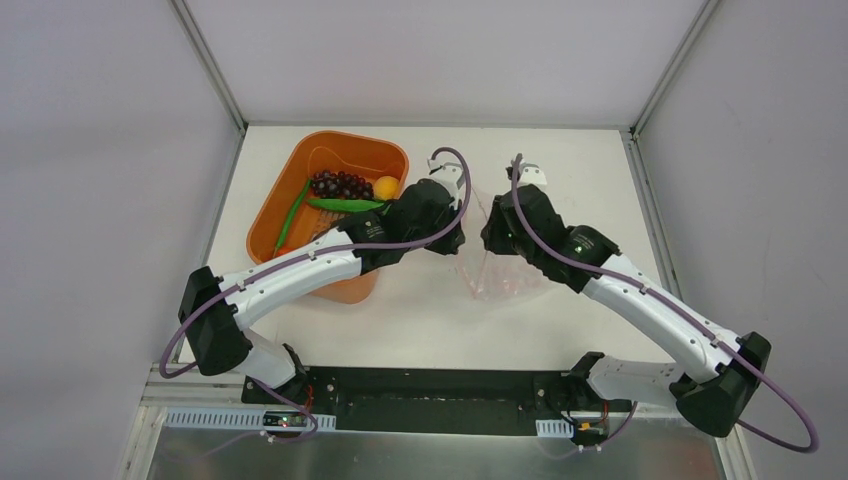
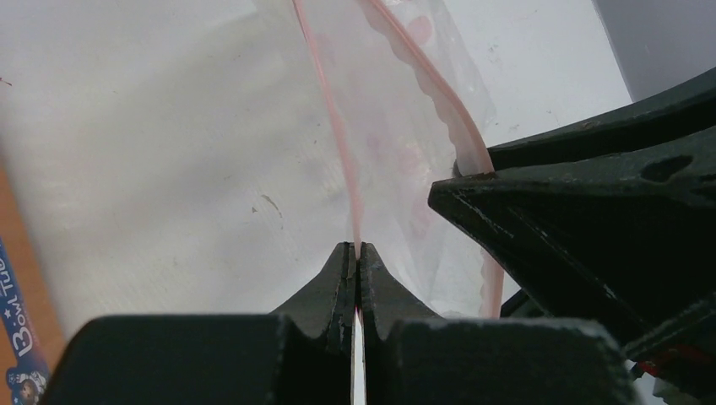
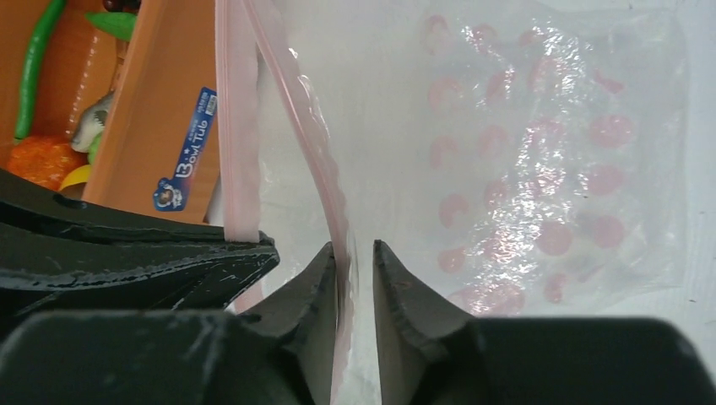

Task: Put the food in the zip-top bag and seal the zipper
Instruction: Adjust the zipper food storage bag at the center of the board.

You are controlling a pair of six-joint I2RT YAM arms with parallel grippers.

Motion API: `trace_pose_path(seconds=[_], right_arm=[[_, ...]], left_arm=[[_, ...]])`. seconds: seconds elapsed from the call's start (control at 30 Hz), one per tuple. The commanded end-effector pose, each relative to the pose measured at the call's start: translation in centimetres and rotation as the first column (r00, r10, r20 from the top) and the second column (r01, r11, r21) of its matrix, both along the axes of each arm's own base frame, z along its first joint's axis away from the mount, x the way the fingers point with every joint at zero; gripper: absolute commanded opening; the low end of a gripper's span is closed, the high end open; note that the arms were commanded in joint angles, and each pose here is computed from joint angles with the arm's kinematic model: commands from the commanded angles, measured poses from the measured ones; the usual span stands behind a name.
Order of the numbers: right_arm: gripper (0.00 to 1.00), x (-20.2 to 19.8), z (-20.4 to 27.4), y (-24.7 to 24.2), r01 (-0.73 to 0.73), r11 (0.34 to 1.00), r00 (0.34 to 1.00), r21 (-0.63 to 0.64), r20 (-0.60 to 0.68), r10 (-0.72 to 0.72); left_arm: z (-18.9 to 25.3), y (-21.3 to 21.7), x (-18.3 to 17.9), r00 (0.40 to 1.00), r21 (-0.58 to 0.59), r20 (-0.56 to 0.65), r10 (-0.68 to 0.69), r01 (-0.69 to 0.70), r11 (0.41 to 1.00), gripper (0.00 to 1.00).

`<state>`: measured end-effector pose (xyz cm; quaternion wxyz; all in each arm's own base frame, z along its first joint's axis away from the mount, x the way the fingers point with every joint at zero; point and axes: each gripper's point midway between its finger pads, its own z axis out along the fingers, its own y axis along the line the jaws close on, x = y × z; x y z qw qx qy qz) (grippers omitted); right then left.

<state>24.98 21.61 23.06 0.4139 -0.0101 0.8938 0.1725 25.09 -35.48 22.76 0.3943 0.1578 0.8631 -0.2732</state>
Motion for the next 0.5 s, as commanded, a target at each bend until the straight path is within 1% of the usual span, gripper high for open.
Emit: trace_pose_path(seconds=[0.0,0.03,0.1,0.17,0.2,0.23,0.37,0.47], right_arm=[[0.19,1.1,1.6,-0.8,0.053,0.998,0.996,-0.031,0.069,-0.050],[0.15,1.0,1.5,-1.1,0.063,0.997,0.995,-0.036,0.073,-0.060],[0.10,1.0,1.6,-1.4,0.070,0.997,0.993,-0.025,0.093,-0.068],[0.02,0.8,1.7,-2.1,0.095,0.995,0.989,-0.012,0.112,-0.093],[0.00,0.7,1.7,-2.5,0.106,0.994,0.987,-0.004,0.123,-0.104],[0.00,0.7,1.8,-2.9,0.124,0.992,0.983,0.008,0.134,-0.124],[0.00,0.3,2.7,-4.3,0.172,0.983,0.967,0.068,0.179,-0.182],[0.00,0.0,3.6,-4.9,0.187,0.976,0.956,0.113,0.206,-0.207]], left_arm=[[3.3,0.1,-0.3,0.998,-0.047,0.060,-0.015,0.018,0.999,0.00],[3.2,0.3,-0.2,0.998,-0.037,0.065,-0.011,0.013,0.999,0.00],[2.5,2.3,0.8,0.994,0.059,0.093,0.056,-0.061,0.996,0.00],[1.4,5.8,2.3,0.975,0.195,0.150,0.163,-0.191,0.962,0.00],[0.7,7.2,2.8,0.967,0.242,0.163,0.197,-0.233,0.942,0.00],[0.2,8.3,3.0,0.963,0.270,0.161,0.217,-0.255,0.928,0.00],[-1.9,10.6,3.2,0.954,0.291,0.118,0.275,-0.298,0.909,0.00],[-2.6,11.5,3.2,0.944,0.303,0.097,0.314,-0.329,0.894,0.00]])
